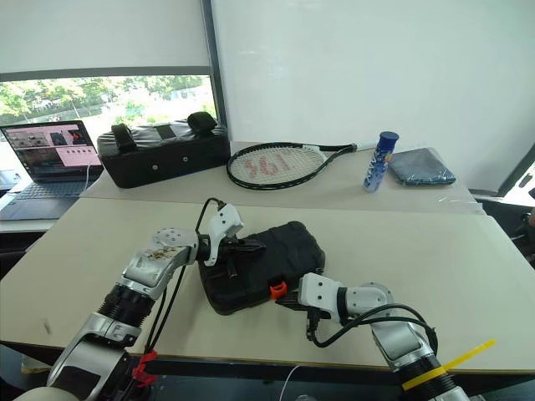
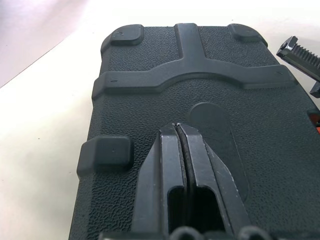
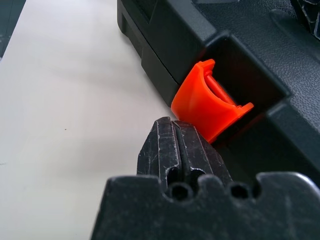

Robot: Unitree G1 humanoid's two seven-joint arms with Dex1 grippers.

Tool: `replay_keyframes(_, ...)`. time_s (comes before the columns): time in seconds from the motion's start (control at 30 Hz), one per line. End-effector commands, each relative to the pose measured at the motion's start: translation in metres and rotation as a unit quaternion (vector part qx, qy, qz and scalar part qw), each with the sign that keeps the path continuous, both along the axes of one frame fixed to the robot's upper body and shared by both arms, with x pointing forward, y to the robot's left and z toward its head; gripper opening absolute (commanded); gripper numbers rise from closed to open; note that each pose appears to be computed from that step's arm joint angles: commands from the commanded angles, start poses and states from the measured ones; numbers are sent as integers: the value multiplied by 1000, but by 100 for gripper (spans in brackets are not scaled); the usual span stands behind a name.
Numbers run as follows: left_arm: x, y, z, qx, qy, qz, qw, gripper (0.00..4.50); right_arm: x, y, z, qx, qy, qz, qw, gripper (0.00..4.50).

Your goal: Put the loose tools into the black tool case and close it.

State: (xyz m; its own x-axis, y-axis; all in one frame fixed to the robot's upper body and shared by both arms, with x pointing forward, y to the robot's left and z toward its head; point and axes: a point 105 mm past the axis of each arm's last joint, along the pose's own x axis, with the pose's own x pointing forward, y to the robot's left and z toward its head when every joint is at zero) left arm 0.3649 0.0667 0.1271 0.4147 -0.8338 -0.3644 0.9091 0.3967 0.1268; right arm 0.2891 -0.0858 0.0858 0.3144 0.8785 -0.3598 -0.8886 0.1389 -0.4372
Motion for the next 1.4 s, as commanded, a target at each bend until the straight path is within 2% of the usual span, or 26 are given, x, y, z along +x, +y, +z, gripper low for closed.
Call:
replay_keyframes(0.03, -15, 12, -67, 64, 113, 24, 991, 9, 19, 4, 53, 67, -73, -19, 995, 0)
replay_keyframes(0.67, -31, 14, -98, 81, 189, 19, 978, 9, 41, 8, 61, 68, -90, -52, 992, 0)
replay_keyframes(0.9, -27, 14, -96, 74, 178, 26, 981, 9, 31, -1, 71, 64, -85, -35, 994, 0)
replay_keyframes(0.97, -21, 15, -81, 42, 143, 24, 988, 9, 20, -6, 72, 75, -74, -19, 994, 0)
replay_keyframes(1.03, -16, 13, -55, -18, 85, 11, 996, 9, 11, -15, 73, 81, -70, -14, 994, 0)
replay_keyframes(1.07, -14, 15, -32, -64, 41, 0, 997, 9, 6, -23, 75, 96, -60, -18, 993, 0)
replay_keyframes(1.13, -18, 25, 0, -116, -15, -23, 993, 9, 1, -39, 79, 121, -48, -37, 991, 0)
replay_keyframes(1.2, -24, 38, 16, -135, -45, -34, 989, 9, -5, -52, 80, 138, -34, -50, 989, 0)
replay_keyframes(1.23, -28, 54, 23, -136, -58, -29, 989, 2, -13, -63, 75, 138, -16, -52, 989, 29)
replay_keyframes(1.3, -41, 86, 30, -124, -70, -14, 990, 57, -29, -85, 67, 125, 9, -54, 991, 84)
replay_keyframes(1.33, -48, 102, 30, -106, -78, -8, 991, 77, -35, -95, 63, 117, 20, -63, 991, 121)
replay_keyframes(1.37, -54, 115, 28, -89, -80, 2, 993, 118, -39, -102, 63, 110, 14, -66, 992, 156)
replay_keyframes(1.4, -56, 132, 24, -74, -79, 30, 994, 138, -43, -109, 63, 110, 13, -73, 991, 174)
